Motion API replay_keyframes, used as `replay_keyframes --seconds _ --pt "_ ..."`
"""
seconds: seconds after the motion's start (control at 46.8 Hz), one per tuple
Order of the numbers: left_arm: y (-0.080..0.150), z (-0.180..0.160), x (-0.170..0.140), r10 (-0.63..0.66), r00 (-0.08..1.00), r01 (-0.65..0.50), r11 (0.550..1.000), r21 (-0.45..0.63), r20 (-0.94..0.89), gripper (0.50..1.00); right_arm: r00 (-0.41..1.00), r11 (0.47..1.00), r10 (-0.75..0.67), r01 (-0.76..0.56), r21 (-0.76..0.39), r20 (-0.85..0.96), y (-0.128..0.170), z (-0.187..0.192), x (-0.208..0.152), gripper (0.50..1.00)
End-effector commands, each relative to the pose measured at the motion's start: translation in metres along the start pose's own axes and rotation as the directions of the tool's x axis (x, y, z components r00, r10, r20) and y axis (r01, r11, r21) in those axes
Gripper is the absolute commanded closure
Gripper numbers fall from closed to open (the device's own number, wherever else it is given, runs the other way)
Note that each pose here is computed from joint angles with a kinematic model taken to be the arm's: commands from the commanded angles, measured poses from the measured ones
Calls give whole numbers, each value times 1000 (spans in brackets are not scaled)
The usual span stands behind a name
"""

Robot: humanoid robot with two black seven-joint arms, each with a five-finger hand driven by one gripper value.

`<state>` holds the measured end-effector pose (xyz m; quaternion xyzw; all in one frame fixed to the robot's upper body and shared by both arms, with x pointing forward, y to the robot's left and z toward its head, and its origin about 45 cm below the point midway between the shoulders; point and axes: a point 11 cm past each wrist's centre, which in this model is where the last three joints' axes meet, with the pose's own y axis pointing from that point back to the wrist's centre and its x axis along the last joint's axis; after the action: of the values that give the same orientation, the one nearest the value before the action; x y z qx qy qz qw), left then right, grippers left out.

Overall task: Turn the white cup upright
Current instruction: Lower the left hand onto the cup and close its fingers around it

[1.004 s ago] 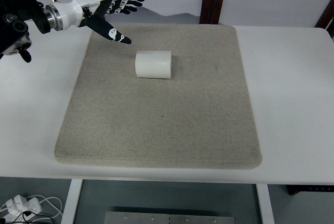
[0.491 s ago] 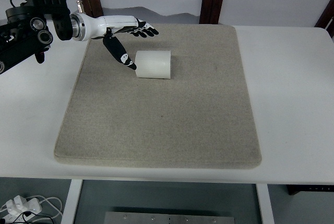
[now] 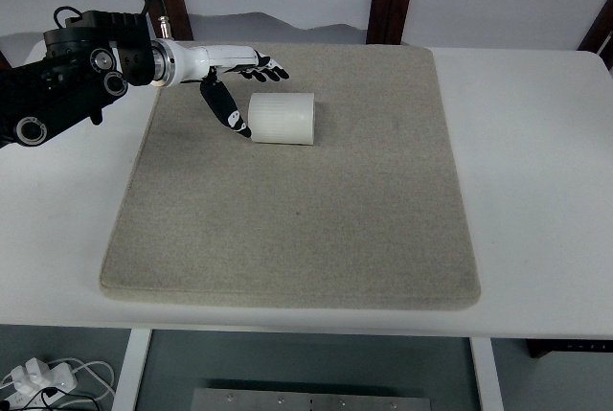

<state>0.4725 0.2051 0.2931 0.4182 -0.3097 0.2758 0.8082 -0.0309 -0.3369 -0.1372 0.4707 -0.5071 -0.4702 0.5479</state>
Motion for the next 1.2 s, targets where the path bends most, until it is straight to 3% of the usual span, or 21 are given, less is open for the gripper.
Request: replay_keyframes --seconds 0.0,0.299,0.726,1.174 --pt "-6 4 1 10 1000 -10 1000 -4 -3 542 1000 1000 0 0 0 0 0 0 0 548" --pt "-28 14 -1 16 1000 -16 1000 11 19 542 1000 1000 0 0 0 0 0 0 0 548" --pt "-43 19 -15 -12 999 12 1000 19 38 559 1000 1000 0 0 0 0 0 0 0 548" --pt "-50 16 -21 -17 999 15 999 41 50 636 1000 1000 0 0 0 0 0 0 0 548"
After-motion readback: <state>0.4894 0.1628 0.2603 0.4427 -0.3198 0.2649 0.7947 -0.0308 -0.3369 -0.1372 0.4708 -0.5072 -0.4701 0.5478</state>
